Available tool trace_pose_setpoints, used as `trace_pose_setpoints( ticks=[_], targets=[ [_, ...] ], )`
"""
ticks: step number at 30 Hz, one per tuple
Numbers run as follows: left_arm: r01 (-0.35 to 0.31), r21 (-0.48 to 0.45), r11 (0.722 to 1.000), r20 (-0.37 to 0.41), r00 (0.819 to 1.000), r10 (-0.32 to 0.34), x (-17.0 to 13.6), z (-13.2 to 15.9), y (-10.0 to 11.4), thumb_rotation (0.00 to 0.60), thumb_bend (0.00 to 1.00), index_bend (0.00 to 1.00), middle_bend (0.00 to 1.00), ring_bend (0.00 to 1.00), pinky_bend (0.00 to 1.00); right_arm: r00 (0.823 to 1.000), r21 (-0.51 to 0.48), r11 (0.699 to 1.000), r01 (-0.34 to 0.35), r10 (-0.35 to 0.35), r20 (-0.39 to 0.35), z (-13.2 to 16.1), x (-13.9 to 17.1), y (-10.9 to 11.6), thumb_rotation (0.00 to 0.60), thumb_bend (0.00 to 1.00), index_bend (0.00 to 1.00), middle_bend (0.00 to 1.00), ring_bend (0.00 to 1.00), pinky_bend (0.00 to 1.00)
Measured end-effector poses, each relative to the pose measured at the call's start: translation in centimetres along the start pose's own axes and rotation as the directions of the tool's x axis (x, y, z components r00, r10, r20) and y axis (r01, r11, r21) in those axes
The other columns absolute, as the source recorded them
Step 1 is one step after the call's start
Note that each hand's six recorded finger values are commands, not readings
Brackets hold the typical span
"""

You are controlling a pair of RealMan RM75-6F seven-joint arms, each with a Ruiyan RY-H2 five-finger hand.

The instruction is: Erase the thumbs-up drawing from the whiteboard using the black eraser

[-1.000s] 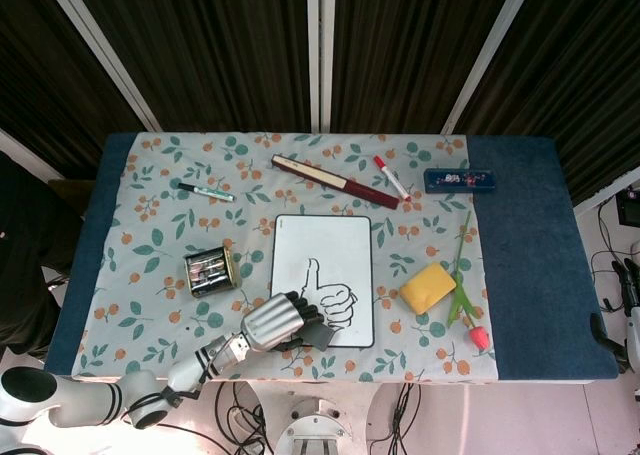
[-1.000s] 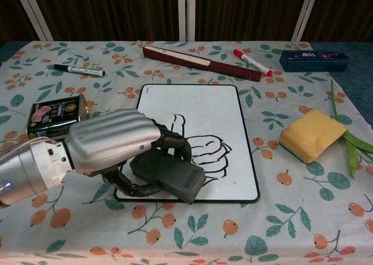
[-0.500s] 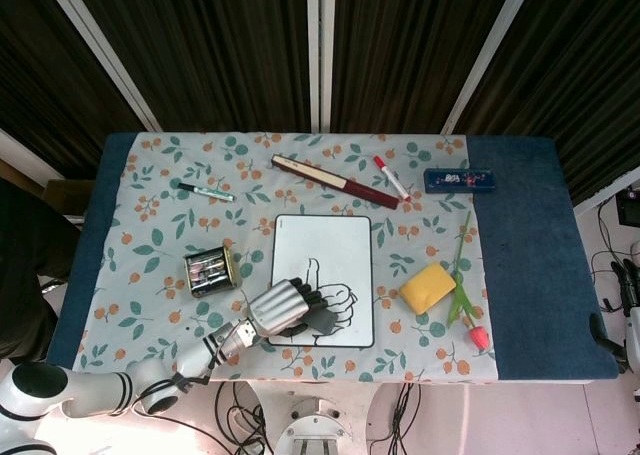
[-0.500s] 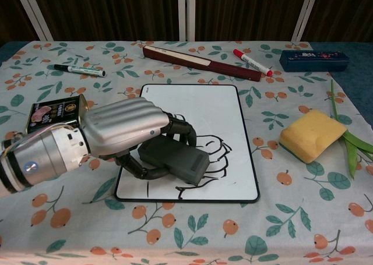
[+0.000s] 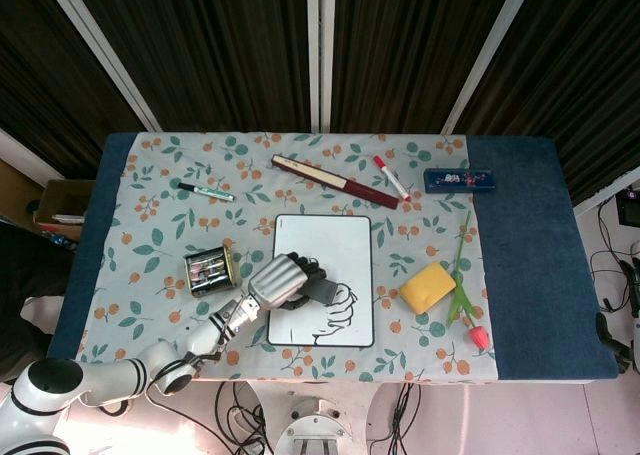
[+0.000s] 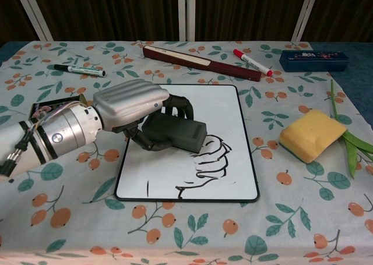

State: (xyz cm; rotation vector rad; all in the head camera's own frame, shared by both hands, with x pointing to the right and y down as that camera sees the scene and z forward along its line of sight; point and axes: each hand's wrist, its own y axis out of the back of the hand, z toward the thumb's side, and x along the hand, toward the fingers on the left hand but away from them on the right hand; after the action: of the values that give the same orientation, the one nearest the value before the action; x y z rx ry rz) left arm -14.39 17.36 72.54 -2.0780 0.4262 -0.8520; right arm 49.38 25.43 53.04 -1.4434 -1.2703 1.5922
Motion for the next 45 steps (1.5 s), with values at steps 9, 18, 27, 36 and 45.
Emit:
trace_pose_setpoints(
  ticks=[9,18,27,36,45],
  targets=[
    [0.001,0.005,1.000,-0.062,0.998,-0.001,2.3,-2.1,0.4,0.600,0.51,0.79,0.71,0.59,0.68,1.000,-0.001,1.000,0.004,-0.004,0.009,-0.3,0.0,0.2,0.600,0.34,0.00,0.00,0.00,0.00],
    [0.007,-0.007,1.000,-0.145,0.989,-0.008,4.1,-4.9,1.1,0.600,0.51,0.79,0.71,0.59,0.68,1.000,0.001,1.000,-0.003,0.003,0.007,-0.1,-0.2,0.0,0.600,0.34,0.00,0.00,0.00,0.00],
    [0.009,-0.020,1.000,-0.173,0.985,-0.013,5.0,-5.7,1.7,0.600,0.51,0.79,0.71,0.59,0.68,1.000,-0.002,1.000,-0.005,0.005,0.015,-0.2,-0.3,0.0,0.600,0.34,0.00,0.00,0.00,0.00],
    [-0.004,-0.041,0.999,-0.075,0.997,0.001,4.0,-1.8,1.2,0.600,0.51,0.79,0.72,0.59,0.68,1.000,0.002,1.000,-0.014,0.014,0.013,-0.2,-0.3,-0.3,0.600,0.34,0.00,0.00,0.00,0.00],
    [0.029,-0.048,0.998,0.039,0.999,-0.027,3.0,2.9,0.2,0.600,0.51,0.80,0.72,0.60,0.69,0.999,0.001,1.000,-0.026,0.026,0.023,-0.4,-0.3,-0.6,0.600,0.34,0.00,0.00,0.00,0.00]
  ],
)
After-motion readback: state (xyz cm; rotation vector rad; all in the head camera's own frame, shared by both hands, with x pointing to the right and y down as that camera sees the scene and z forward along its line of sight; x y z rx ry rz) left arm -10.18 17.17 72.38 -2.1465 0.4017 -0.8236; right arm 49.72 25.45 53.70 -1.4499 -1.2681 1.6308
